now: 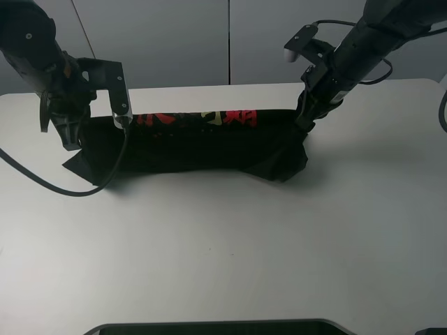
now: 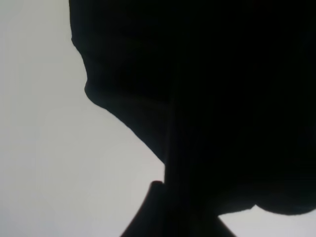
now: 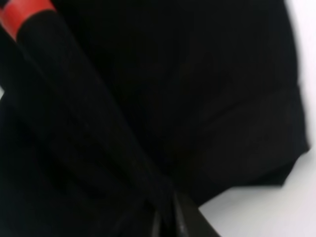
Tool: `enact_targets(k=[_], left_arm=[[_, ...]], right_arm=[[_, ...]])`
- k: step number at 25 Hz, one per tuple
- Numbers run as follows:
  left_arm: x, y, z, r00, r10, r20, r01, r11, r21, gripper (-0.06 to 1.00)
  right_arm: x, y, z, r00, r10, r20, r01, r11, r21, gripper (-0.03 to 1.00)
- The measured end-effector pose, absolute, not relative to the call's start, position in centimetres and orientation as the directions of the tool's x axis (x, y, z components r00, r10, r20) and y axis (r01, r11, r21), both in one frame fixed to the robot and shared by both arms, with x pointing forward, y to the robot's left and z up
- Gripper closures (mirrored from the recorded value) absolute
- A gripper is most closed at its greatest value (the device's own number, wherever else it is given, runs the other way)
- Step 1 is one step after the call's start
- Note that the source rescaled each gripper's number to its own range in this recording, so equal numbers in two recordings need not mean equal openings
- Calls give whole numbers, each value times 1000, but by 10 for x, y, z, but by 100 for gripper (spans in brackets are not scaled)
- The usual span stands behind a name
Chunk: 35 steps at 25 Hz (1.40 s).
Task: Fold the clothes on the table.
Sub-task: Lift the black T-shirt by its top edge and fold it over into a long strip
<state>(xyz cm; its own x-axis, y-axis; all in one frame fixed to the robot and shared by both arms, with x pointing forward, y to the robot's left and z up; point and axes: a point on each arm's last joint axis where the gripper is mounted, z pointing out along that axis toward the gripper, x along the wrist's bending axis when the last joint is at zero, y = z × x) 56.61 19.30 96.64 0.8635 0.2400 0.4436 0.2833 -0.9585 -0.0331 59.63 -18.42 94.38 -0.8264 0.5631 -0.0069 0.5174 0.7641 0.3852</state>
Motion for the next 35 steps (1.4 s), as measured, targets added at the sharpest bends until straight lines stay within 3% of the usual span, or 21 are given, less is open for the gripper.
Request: enact_targets(k=[9, 20, 30, 35], left_arm=[[575, 187, 932, 891, 214, 401, 256, -965, -53, 92], [590, 189, 939, 796, 227, 561, 285, -958, -17, 92], [597, 202, 942, 754, 274, 597, 333, -943, 11, 92], [605, 198, 959, 680, 369, 633, 375, -918, 131, 92]], right_arm=[[610, -173, 953, -857, 503, -112, 361, 742, 565, 96], [626, -174, 918, -842, 514, -161, 362, 761, 538, 96], [642, -169, 928, -838, 508, -201, 321, 755, 572, 96], [642, -169, 938, -837, 496, -231, 292, 762, 579, 96]])
